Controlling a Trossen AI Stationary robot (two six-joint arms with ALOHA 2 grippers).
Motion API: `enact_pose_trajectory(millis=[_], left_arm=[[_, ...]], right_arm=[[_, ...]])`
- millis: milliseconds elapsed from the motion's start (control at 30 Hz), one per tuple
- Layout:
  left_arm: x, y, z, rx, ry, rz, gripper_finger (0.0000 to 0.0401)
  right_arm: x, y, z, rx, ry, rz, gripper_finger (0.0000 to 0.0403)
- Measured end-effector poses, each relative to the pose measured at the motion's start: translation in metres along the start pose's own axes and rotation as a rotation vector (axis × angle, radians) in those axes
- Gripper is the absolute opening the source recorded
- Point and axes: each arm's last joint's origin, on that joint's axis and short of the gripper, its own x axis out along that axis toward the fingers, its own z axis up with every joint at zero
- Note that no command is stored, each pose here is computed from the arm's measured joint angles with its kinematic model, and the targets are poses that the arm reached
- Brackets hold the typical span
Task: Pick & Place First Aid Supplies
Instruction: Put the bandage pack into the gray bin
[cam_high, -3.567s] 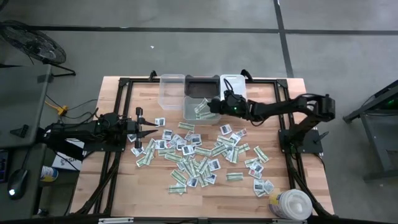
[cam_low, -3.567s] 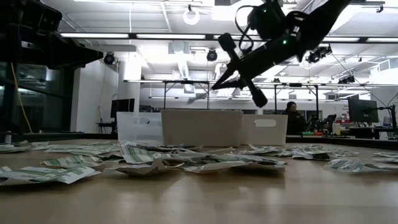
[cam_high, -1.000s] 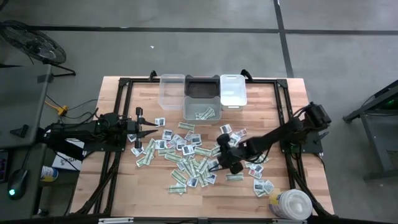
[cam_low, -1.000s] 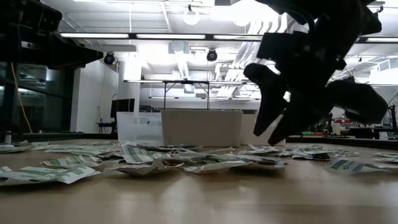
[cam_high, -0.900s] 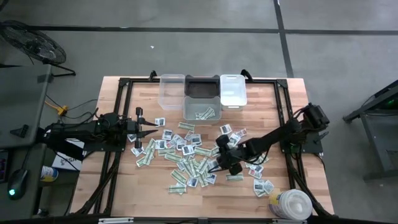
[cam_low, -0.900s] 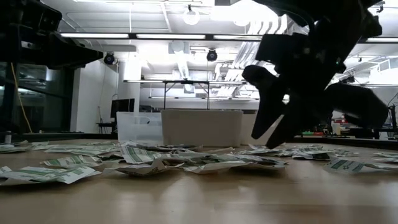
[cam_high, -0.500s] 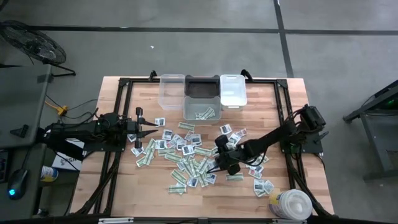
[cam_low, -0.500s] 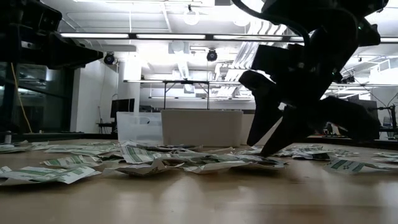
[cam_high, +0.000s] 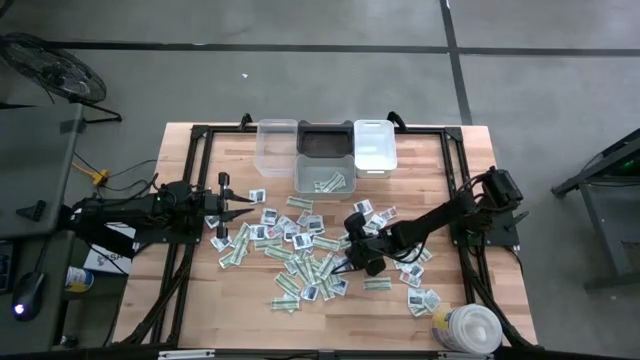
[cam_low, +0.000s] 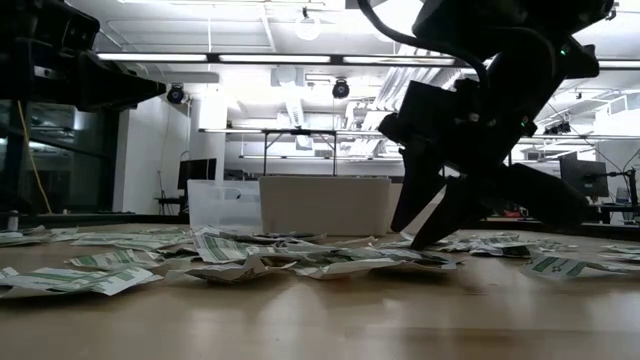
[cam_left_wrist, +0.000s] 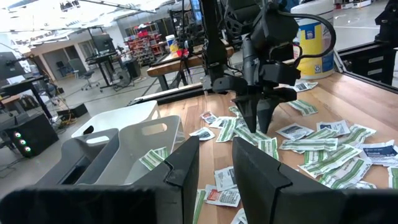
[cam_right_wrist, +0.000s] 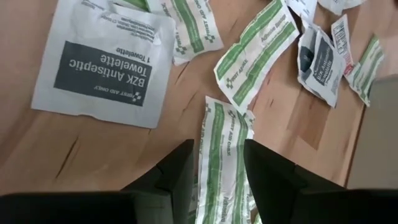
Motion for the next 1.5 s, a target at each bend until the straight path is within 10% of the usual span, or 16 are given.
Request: enact_pose_trajectory(millis=[633, 1167, 1500], left_arm=[[0.0, 0.0, 0.0, 0.0, 0.0, 0.0, 0.0096], [0.0, 0.0, 0.0, 0.0, 0.0, 0.0, 0.0096], [0.0, 0.0, 0.0, 0.0, 0.0, 0.0, 0.0096]], right_arm=[[0.015, 0.0, -0.012, 0.062, 0.01, 0.09, 0.0128], [0.017, -0.003, -0.019, 0.119, 0.042, 0.172, 0.0008], [0.015, -0.003, -0.019, 0.23, 0.052, 0.178, 0.0001]])
